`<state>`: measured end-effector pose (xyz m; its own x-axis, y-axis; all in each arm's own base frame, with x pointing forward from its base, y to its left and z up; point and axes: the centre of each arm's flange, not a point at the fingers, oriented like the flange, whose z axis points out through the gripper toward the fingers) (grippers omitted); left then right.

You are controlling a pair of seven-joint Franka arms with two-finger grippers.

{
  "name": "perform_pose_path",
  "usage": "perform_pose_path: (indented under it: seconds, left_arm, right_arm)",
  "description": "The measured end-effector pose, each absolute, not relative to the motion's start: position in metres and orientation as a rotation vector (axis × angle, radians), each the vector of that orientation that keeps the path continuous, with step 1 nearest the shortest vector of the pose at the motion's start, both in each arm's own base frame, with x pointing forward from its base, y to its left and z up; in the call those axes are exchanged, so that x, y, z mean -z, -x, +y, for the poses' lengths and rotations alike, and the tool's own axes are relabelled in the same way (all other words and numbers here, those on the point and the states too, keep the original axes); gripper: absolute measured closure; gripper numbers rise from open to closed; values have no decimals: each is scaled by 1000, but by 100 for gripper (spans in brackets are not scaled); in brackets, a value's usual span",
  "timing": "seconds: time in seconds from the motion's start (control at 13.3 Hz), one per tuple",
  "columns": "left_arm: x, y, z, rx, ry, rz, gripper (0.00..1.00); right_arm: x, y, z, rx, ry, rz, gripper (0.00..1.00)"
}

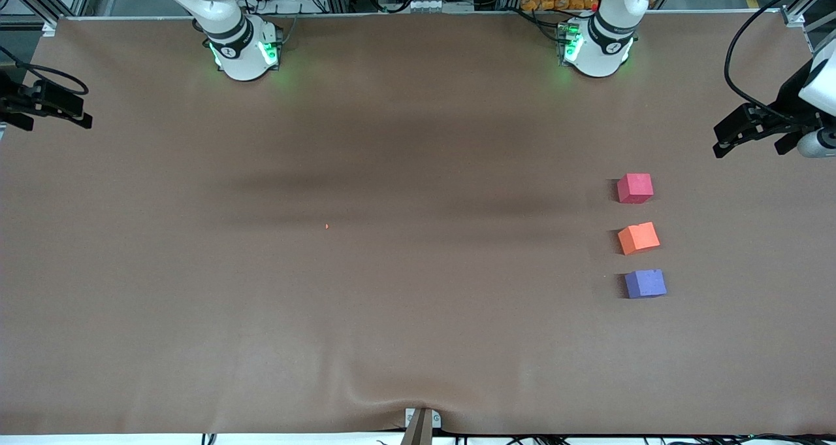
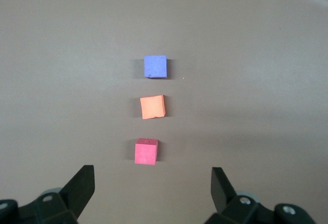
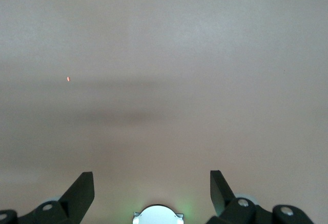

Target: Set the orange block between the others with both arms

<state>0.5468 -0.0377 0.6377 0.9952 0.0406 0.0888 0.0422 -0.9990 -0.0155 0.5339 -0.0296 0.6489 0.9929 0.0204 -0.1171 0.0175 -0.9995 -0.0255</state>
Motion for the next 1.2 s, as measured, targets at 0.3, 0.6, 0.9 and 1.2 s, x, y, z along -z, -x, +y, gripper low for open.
perform_pose_path:
  seconds: [0.3,0.6,0.9,1.2]
  left_arm:
    - [-638,-547,-38,139,3120,-65,0]
    - [-638,-547,-38,140,3121,-64,0]
    - [-639,-547,-40,143,3121,-55,0]
    - [-639,-546,-41,137,3120,-41,0]
  right_arm:
    - [-644,-535,-30,-194,3111,-30,0]
    - [-644,-535,-30,-194,3111,-30,0]
    - [-644,-535,-30,-195,3110,-30,0]
    - [-643,-535,-30,-198,3110,-29,0]
